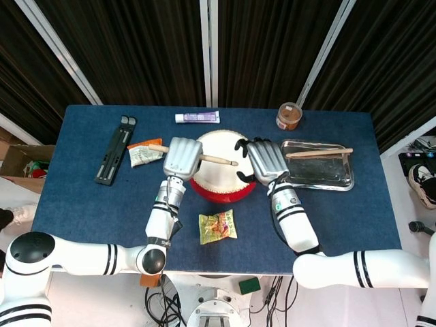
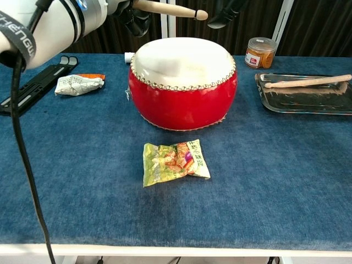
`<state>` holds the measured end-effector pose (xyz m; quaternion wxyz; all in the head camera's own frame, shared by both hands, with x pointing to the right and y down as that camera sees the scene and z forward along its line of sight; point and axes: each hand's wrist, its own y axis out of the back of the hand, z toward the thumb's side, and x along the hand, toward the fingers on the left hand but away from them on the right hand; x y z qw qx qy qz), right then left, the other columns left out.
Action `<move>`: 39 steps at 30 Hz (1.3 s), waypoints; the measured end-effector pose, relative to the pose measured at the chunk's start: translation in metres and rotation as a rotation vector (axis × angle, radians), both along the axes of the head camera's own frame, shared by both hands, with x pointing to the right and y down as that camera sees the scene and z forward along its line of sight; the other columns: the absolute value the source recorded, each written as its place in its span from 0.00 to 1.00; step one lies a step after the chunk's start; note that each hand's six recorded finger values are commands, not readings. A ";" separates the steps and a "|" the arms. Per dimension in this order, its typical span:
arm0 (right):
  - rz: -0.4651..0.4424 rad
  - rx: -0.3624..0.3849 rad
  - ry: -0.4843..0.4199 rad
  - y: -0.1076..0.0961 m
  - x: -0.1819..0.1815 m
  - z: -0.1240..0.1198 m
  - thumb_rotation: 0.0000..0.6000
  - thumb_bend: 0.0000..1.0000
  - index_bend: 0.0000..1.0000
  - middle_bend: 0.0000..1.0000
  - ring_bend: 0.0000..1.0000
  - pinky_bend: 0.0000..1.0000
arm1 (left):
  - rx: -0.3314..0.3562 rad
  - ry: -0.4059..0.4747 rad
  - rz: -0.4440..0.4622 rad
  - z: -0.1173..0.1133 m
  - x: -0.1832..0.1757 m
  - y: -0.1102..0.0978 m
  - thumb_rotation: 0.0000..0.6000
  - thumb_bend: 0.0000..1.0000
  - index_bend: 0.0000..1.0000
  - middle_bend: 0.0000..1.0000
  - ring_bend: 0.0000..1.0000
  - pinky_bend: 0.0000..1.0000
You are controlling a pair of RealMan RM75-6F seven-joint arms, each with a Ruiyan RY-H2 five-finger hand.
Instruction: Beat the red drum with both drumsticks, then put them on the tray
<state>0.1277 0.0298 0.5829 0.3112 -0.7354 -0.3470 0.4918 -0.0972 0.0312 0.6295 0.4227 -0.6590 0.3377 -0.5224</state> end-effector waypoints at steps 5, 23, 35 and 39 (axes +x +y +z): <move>0.019 0.007 -0.024 -0.004 -0.012 0.002 1.00 0.26 0.45 0.51 0.33 0.41 | 0.005 -0.010 0.006 -0.002 0.004 0.002 1.00 0.56 0.95 0.98 0.93 1.00; 0.015 0.004 -0.060 0.000 -0.034 0.007 1.00 0.31 0.51 0.54 0.36 0.42 | 0.038 -0.047 0.041 -0.006 0.016 0.005 1.00 0.56 0.95 0.98 0.93 1.00; 0.017 0.043 -0.068 -0.001 -0.039 0.005 1.00 0.59 0.64 0.61 0.45 0.49 | 0.054 -0.077 0.060 -0.007 0.015 0.005 1.00 0.56 0.91 0.95 0.90 1.00; 0.017 0.061 -0.057 -0.002 -0.039 0.006 1.00 0.67 0.68 0.61 0.47 0.50 | 0.058 -0.083 0.064 -0.006 0.013 0.005 1.00 0.55 0.84 0.90 0.86 1.00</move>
